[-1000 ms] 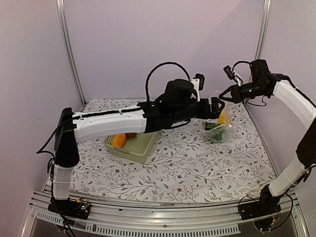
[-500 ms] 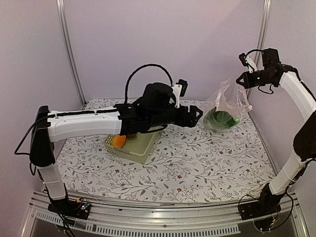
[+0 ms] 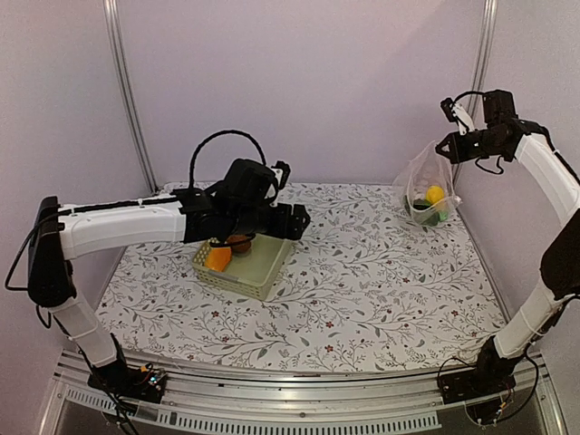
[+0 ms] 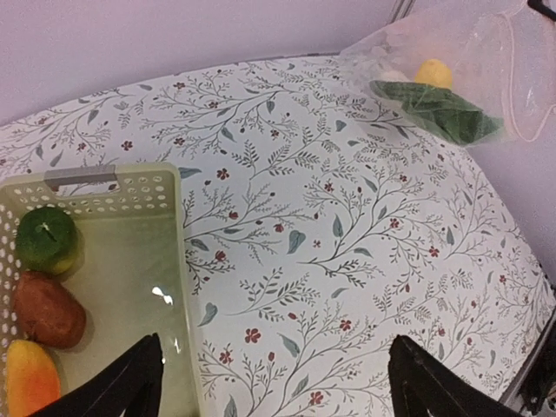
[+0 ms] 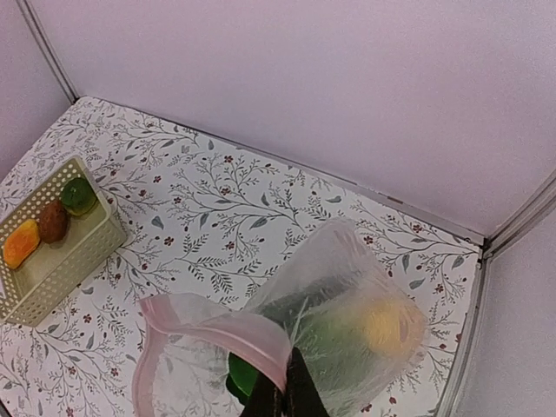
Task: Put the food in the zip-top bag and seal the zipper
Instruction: Adjust the zipper food storage bag at the corner of the board, then pick up the fake fruit from the bin.
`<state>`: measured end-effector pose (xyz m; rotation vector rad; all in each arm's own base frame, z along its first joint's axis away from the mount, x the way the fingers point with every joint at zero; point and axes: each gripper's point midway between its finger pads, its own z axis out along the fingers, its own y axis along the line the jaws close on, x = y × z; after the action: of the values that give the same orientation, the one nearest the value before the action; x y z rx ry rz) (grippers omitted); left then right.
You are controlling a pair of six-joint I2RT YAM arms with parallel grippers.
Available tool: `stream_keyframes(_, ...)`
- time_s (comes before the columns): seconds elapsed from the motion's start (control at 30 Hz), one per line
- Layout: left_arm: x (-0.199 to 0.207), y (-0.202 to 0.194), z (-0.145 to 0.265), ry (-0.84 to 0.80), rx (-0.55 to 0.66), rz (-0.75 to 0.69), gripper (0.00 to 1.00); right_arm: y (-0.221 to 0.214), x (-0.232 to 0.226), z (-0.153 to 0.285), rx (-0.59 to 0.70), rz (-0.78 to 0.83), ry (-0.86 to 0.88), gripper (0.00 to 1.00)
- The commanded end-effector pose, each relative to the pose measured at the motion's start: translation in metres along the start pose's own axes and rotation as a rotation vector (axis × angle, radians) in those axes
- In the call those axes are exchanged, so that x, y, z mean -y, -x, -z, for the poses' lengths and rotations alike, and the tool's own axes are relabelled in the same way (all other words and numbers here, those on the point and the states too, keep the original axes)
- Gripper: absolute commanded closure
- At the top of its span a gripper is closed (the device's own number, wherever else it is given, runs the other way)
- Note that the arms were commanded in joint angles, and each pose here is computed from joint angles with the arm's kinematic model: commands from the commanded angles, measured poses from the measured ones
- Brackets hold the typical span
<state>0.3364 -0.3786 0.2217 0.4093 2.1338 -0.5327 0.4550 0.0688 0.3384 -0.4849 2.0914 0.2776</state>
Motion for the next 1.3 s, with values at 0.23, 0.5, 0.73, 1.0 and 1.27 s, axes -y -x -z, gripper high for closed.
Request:
stream_keyframes(0.23,-0.070,-0.009,0.028,0.146,-0.004,-0.005,0.08,-0.066,-0.092,-0.029,-0.124,0.020,0.340,1.00)
stream_keyframes(0.5,-0.113,-0.049,0.017,0.251,-0.145,0.005,0.15,-0.073,-0.114,-0.028,-0.135,0.000,0.434,1.00)
stream_keyframes(0.73,-0.140,-0.072,0.014,0.249,-0.231,0.077,0.25,-0.080,-0.117,-0.025,-0.136,0.005,0.440,1.00)
stream_keyframes(1.0,-0.174,-0.098,0.017,0.352,-0.391,0.056,0.31,-0.078,-0.121,-0.015,-0.111,0.019,0.442,1.00)
stream_keyframes(1.27,-0.195,-0.116,0.012,0.461,-0.513,-0.014,0.34,-0.077,-0.124,-0.011,-0.101,0.019,0.462,1.00)
